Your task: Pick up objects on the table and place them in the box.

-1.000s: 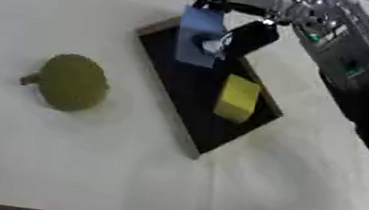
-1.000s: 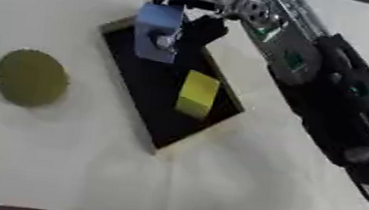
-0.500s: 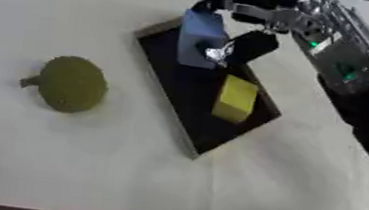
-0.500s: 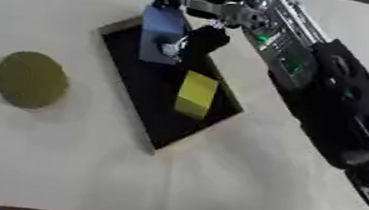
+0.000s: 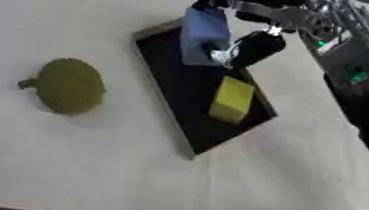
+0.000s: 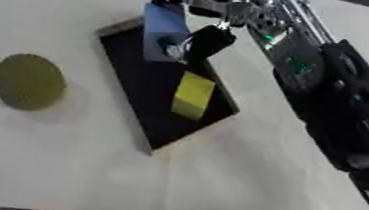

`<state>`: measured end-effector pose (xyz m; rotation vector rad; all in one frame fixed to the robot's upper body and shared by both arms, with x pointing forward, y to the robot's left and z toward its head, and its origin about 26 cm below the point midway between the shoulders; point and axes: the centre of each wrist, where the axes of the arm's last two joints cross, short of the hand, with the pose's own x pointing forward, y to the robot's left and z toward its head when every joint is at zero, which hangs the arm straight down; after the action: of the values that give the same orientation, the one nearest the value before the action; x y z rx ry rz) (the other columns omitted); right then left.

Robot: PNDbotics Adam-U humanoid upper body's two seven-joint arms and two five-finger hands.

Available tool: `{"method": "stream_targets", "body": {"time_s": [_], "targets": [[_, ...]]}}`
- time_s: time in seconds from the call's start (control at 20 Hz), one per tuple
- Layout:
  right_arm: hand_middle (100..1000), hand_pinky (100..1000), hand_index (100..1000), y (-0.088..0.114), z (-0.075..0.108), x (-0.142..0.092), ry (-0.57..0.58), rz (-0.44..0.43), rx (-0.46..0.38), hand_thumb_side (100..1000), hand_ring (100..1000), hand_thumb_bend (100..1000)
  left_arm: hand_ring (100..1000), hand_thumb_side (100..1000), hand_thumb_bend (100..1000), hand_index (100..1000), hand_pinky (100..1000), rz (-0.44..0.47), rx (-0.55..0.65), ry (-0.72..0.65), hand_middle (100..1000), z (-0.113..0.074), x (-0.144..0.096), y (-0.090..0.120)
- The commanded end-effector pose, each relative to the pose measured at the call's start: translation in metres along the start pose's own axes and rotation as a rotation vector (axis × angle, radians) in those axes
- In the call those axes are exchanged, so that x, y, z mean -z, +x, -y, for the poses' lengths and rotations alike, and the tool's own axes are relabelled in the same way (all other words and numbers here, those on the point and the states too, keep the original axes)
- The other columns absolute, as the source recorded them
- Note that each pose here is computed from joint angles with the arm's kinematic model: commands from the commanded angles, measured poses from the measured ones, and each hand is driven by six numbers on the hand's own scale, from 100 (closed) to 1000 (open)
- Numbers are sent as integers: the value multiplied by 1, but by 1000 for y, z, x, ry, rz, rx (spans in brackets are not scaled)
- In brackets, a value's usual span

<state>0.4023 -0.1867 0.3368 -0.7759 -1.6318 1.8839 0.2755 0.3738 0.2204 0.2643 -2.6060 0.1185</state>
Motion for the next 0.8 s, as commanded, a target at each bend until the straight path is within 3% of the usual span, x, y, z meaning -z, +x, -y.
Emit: {"method": "stream_targets", "body": {"time_s": [0.05, 0.2, 0.55, 0.8], "targets": [[805, 925, 925, -3, 15, -13, -29, -22, -3, 372, 912, 230, 754, 585, 100, 830, 882, 25, 11, -22, 628, -1, 5, 7], [819, 926, 925, -1, 17, -14, -67, -66, 25, 434, 913, 195, 754, 584, 100, 831, 881, 21, 10, -23, 628, -1, 5, 7], [865, 949, 971, 0, 14, -13, -44, -51, 11, 292, 936, 283, 755, 584, 100, 830, 880, 20, 9, -26, 628, -1, 5, 7], [843, 937, 964, -4, 15, -15, -59, -60, 21, 250, 922, 202, 756, 585, 100, 829, 876, 17, 10, -28, 627, -2, 5, 7]]}}
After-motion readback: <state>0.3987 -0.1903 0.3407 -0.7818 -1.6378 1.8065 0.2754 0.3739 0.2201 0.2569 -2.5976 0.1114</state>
